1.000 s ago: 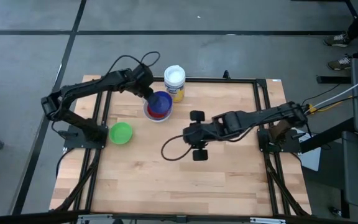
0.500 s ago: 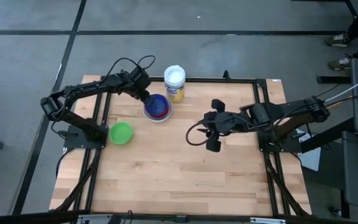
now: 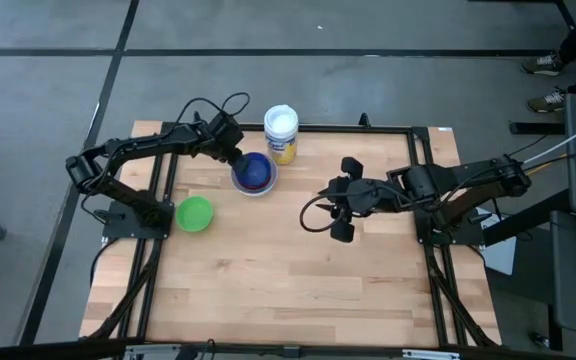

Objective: Nest bowls inside each other
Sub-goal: Stack the dark blue bowl on top of the red bowl, then stack the green bowl on top of the dark blue bowl

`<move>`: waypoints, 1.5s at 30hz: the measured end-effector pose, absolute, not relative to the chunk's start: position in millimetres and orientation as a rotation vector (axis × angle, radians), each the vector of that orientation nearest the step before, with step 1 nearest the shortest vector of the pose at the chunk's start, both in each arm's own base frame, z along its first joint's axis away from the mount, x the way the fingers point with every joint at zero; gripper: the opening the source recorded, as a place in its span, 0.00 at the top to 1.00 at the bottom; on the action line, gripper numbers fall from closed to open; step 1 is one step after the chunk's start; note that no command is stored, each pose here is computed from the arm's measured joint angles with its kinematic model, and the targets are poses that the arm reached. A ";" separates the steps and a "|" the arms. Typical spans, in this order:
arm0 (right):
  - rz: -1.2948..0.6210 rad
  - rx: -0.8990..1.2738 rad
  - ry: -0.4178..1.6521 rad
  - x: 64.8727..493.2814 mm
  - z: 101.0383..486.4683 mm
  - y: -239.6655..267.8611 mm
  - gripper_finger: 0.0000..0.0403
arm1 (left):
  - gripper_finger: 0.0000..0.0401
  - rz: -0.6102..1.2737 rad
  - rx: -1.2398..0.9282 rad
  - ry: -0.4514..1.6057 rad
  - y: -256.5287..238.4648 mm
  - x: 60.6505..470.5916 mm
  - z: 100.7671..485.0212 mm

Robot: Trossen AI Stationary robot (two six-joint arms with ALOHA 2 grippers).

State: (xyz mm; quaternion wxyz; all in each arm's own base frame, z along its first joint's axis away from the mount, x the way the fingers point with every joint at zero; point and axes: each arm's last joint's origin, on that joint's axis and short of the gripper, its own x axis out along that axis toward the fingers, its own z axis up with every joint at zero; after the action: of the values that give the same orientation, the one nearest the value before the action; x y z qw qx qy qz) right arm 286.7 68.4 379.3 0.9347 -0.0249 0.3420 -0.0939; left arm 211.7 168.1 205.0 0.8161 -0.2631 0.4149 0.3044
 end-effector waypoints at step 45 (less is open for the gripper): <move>0.088 0.105 0.460 335.0 382.7 66.4 0.65 | 0.78 0.551 -0.549 1.544 55.2 136.2 208.0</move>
State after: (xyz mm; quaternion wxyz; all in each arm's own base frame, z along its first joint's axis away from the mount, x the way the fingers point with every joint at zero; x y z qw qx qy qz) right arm 335.0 66.4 382.7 0.9714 0.0518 0.2278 0.0437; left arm 136.2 55.2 208.0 0.6492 -0.2414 0.6794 0.2422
